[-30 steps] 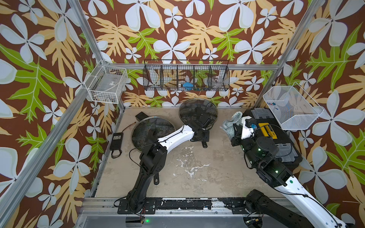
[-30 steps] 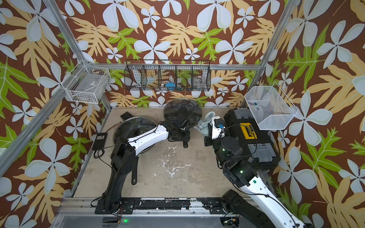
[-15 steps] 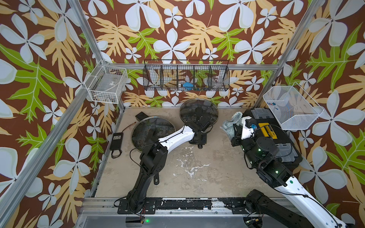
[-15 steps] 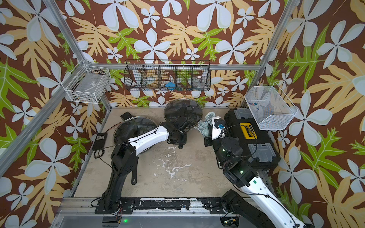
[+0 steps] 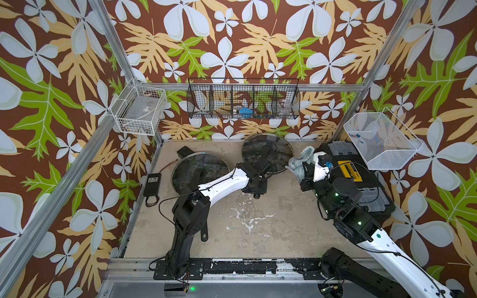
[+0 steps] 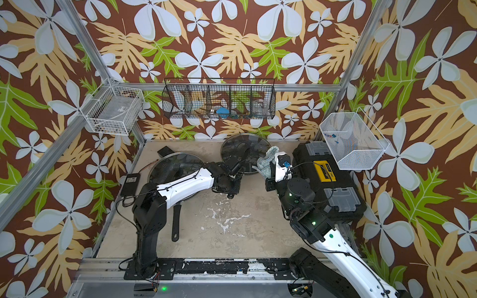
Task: Wipe the pot lid with a cloth
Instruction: Adjust the cooking pot at the center of the board.
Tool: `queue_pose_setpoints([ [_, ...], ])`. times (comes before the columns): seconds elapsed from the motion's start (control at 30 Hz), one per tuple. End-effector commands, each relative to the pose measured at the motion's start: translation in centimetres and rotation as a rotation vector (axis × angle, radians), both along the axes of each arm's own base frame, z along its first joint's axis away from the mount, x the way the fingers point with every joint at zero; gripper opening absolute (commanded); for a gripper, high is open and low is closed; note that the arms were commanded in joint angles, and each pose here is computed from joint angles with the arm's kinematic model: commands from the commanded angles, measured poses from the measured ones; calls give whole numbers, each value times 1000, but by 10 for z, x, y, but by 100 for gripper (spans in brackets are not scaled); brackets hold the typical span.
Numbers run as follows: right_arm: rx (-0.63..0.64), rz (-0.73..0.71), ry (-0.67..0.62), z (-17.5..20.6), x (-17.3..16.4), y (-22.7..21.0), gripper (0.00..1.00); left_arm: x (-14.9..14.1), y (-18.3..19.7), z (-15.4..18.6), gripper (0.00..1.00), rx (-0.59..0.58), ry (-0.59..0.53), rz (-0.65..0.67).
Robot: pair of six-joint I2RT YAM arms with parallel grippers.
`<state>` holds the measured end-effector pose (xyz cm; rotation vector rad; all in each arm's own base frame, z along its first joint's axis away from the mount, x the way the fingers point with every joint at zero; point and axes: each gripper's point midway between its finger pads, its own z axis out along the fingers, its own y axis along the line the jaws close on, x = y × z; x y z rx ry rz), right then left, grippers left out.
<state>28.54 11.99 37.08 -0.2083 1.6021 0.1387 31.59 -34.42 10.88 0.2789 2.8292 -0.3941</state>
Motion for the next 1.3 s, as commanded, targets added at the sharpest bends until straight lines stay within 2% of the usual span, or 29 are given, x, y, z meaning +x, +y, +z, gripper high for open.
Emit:
queue_pose_setpoints([
  [0.0,35,6,-34,11,1,2,0,-17,7,5,36,-7,2,-29],
  [0.27,28,-3,-39,14,3,2,0,-59,42,3,36,1,-5,-15],
  [0.53,32,1,-34,13,5,4,0,-67,60,11,32,4,-52,-8],
  [0.67,34,-3,-37,16,6,4,0,-64,61,23,45,-20,-93,-4],
  [0.83,33,-5,-38,18,5,3,0,-49,58,48,79,-23,-196,-29],
  [0.97,31,-21,-39,17,3,-2,0,-33,52,71,100,-2,-301,-84],
  [1.13,27,-34,-41,16,0,-7,0,-2,43,100,100,95,-413,-134],
  [1.27,31,-30,-43,16,-2,-7,0,27,23,114,100,168,-453,-180],
])
